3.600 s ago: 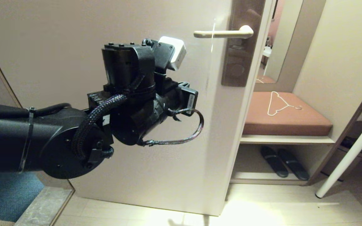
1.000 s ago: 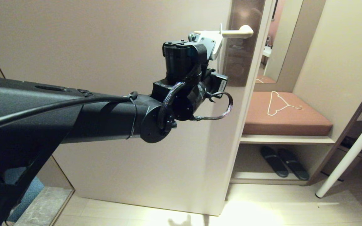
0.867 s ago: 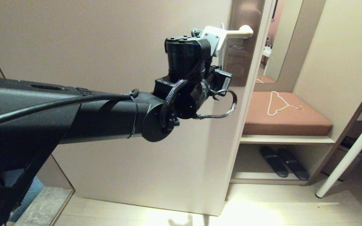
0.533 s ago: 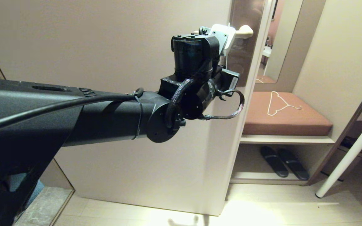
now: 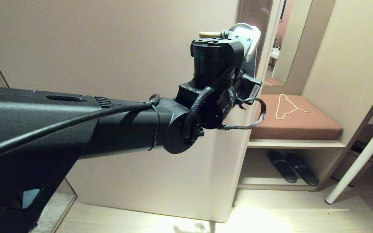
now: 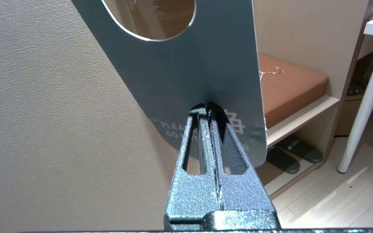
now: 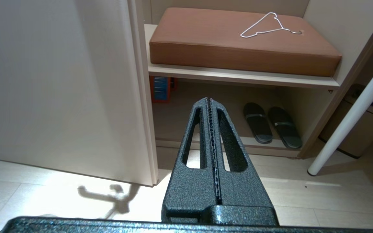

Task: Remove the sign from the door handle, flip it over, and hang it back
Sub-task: Hang the sign back with the other side facing out

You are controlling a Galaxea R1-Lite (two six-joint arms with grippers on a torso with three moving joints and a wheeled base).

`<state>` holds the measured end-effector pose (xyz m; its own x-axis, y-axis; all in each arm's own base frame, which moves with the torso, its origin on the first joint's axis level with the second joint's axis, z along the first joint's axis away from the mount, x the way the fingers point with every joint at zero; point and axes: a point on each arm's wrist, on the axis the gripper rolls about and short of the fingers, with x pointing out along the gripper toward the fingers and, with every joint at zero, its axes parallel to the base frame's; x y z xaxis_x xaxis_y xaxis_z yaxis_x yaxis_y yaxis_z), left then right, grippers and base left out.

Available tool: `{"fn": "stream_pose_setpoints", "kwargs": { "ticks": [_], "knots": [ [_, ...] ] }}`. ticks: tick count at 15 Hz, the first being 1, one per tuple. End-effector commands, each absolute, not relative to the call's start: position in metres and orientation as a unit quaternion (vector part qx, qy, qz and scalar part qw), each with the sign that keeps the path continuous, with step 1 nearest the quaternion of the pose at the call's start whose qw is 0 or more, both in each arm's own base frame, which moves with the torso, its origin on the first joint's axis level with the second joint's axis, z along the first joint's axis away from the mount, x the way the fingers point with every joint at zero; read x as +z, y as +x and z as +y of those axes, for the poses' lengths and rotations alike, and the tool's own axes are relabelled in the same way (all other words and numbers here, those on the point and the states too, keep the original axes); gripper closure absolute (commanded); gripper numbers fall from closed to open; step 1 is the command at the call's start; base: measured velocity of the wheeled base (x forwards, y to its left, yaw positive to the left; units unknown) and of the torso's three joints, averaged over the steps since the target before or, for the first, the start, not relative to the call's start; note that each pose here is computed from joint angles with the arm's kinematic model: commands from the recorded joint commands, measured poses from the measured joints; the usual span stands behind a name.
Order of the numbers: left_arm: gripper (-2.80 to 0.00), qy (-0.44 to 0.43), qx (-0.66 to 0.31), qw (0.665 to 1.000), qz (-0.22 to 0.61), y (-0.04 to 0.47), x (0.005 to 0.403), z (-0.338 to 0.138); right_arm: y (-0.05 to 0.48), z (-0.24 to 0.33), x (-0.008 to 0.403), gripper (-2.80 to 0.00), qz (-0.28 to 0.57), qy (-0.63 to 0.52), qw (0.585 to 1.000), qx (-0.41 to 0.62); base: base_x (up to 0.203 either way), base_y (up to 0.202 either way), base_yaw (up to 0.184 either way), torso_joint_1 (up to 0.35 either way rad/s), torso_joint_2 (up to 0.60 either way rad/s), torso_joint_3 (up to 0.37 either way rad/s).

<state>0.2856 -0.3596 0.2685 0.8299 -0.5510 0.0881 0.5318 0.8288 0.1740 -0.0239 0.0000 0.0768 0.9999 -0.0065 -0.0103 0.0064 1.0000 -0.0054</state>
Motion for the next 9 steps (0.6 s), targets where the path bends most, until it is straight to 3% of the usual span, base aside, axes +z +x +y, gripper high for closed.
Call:
{"fn": "stream_pose_setpoints", "kwargs": {
  "ticks": [1,9],
  "knots": [
    [0.0,0.073,-0.283,0.954,-0.067,0.288,0.266,-0.363,-0.024,0.0,0.077,0.0,0.006,-0.003,1.0,-0.003,0.0,0.0,0.0,0.0,0.0,0.0],
    [0.0,0.074,-0.243,0.965,-0.064,0.315,0.269,-0.338,-0.024,0.0,0.077,0.0,0.006,-0.003,1.0,-0.003,0.0,0.0,0.0,0.0,0.0,0.0]
  ]
}}
